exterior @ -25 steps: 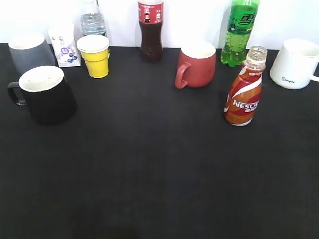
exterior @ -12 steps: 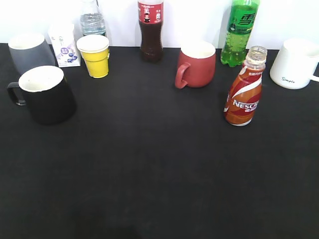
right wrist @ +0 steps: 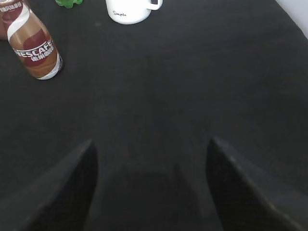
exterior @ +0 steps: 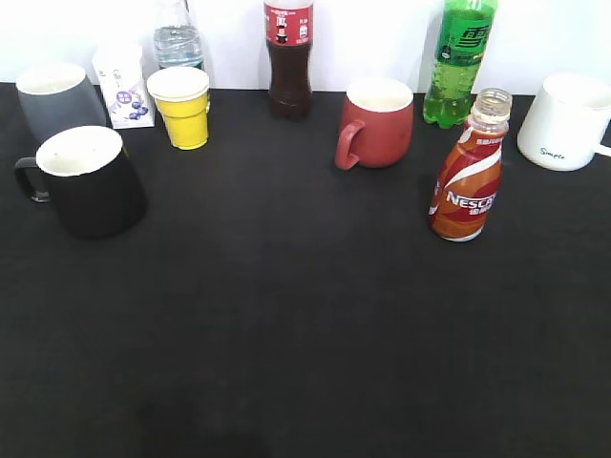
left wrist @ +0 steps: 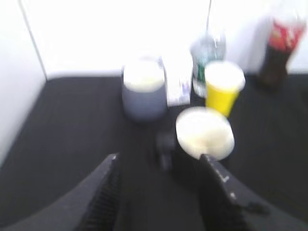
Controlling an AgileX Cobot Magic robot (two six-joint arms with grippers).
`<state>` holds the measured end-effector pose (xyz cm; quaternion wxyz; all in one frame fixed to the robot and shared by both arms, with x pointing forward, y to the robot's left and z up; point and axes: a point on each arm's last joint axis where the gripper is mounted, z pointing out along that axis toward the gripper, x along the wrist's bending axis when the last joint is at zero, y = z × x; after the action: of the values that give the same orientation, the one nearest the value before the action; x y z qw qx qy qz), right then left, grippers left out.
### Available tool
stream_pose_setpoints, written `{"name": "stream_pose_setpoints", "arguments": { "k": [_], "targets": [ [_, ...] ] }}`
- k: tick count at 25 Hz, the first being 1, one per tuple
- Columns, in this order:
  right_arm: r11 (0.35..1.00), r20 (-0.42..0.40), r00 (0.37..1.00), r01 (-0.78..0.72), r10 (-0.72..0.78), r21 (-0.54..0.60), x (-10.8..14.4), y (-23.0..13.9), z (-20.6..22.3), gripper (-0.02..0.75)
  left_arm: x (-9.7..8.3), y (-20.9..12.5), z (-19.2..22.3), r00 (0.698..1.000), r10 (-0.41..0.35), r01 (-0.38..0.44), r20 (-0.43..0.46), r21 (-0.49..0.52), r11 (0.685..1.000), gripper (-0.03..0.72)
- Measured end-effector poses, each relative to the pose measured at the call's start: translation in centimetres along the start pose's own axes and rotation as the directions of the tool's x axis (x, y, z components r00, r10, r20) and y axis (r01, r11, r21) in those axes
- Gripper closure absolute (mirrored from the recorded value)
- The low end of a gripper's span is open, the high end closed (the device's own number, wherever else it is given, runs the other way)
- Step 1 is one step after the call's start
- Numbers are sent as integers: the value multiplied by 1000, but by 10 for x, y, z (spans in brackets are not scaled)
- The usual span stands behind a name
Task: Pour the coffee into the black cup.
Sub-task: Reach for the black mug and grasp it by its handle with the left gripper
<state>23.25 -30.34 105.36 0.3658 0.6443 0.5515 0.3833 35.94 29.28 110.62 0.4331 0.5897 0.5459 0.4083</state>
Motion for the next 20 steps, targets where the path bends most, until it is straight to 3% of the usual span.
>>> {"name": "stream_pose_setpoints", "arguments": {
  "k": [3,8,17,20],
  "targets": [
    [1000,0,1000,0,0,0,0,0,0,188,-1,-8,32,1000,3,-3,5,-50,999,290],
    [1000,0,1000,0,0,0,0,0,0,188,-3,-76,81,1000,8,-7,21,-52,999,290],
    [1000,0,1000,0,0,0,0,0,0,188,-4,-108,132,1000,-5,5,26,-3,1000,289],
    [1000,0,1000,0,0,0,0,0,0,188,-5,-121,144,1000,-7,7,27,25,1000,322]
  ]
}}
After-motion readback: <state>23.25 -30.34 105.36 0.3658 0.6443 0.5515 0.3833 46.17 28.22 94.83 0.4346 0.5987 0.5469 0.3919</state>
